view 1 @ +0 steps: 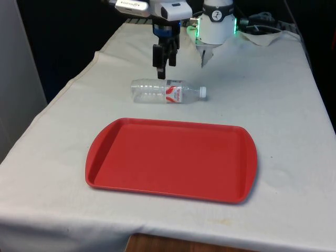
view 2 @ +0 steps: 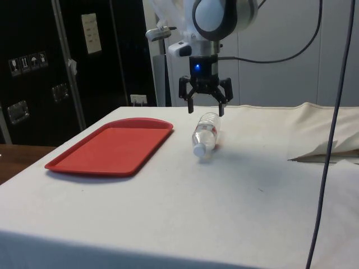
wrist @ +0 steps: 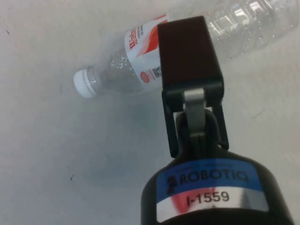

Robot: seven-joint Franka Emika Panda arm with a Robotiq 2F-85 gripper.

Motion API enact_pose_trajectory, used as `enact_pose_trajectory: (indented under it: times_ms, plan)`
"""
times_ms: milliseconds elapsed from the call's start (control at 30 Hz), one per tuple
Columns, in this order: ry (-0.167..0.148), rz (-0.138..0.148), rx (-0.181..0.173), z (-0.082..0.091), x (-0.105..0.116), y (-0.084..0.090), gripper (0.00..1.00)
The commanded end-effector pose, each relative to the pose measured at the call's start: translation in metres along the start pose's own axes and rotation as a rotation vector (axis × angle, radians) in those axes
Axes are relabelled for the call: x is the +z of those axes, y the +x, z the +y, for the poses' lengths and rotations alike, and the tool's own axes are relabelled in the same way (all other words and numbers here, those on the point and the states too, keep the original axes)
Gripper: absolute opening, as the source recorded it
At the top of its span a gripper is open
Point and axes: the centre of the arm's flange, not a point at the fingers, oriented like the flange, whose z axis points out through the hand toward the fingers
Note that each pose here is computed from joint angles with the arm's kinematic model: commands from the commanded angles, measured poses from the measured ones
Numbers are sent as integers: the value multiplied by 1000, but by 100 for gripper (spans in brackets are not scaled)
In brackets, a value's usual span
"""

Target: Place the bottle upright on the tray.

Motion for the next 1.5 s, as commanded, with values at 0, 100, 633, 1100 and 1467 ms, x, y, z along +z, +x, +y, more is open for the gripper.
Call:
enact_pose_trajectory:
  times_ms: [0, 100, 633, 1100, 1467]
  plan:
    - [-1, 1, -18, 1, -1, 1, 100]
    - [0, 2, -49, 1, 0, 1, 100]
    - [2, 2, -167, 0, 0, 1, 100]
    - [8, 3, -267, 3, 0, 4, 100]
    - [14, 4, -278, 3, 0, 3, 100]
